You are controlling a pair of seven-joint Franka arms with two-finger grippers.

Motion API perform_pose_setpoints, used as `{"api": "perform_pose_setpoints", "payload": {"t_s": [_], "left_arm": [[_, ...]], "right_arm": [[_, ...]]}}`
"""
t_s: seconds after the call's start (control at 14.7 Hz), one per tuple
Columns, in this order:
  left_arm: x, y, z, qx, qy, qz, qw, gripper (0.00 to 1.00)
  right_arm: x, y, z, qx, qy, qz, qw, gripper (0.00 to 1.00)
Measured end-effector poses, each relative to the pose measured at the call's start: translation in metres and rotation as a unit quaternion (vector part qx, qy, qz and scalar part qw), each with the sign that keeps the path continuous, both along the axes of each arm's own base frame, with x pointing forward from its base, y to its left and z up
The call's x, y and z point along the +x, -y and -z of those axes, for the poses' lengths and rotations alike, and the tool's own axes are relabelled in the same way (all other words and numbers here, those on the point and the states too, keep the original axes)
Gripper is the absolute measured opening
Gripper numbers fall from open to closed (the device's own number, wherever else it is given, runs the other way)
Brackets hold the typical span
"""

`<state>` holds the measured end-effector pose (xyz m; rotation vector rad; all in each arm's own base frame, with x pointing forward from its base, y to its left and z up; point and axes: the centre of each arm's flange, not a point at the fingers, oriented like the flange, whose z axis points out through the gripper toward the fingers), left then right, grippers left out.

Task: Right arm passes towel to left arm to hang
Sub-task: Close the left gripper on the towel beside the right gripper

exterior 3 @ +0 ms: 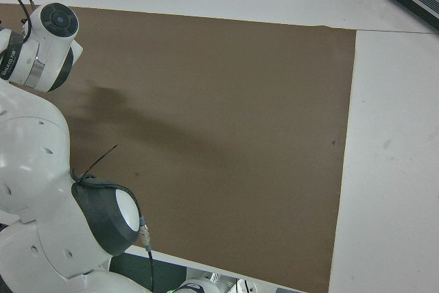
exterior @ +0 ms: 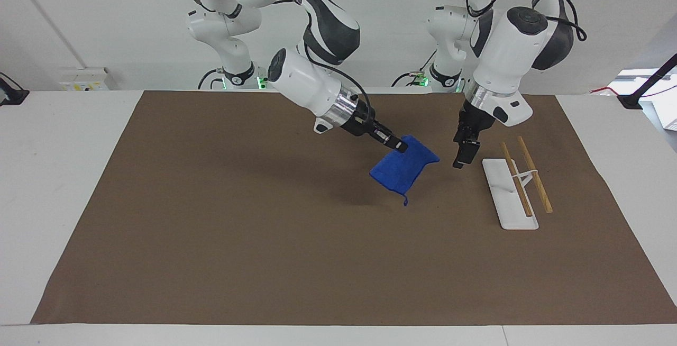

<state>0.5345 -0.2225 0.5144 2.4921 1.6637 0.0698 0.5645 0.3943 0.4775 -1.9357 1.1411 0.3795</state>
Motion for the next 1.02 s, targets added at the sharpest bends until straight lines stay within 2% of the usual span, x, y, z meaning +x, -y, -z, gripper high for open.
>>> {"api": "perform_pose_setpoints", "payload": {"t_s": [0.2,0.34,0.68,0.88,0.95,1.02], "left_arm": [[-0.004,0.015,0.009,0.001,-0.007,0.007,1.0,0.87],[-0.005,0.021,0.014,0.003,-0.011,0.011,1.0,0.75],[-0.005,0.027,0.019,0.003,-0.013,0.012,1.0,0.67],[-0.003,0.028,0.023,0.002,-0.013,0.007,1.0,0.56],[-0.003,0.03,0.025,0.002,-0.014,0.008,1.0,0.56],[-0.003,0.031,0.026,0.002,-0.015,0.009,1.0,0.48]], "right_arm": [[0.0,0.001,0.001,-0.001,0.0,0.001,1.0,0.07],[0.001,0.001,0.001,-0.001,0.0,0.001,1.0,0.07],[0.001,0.001,0.001,-0.001,0.0,0.002,1.0,0.07],[0.001,0.001,0.001,-0.001,0.0,0.002,1.0,0.07],[0.001,0.001,0.001,-0.001,0.0,0.002,1.0,0.07],[0.001,0.001,0.001,-0.001,0.0,0.002,1.0,0.07]]}}
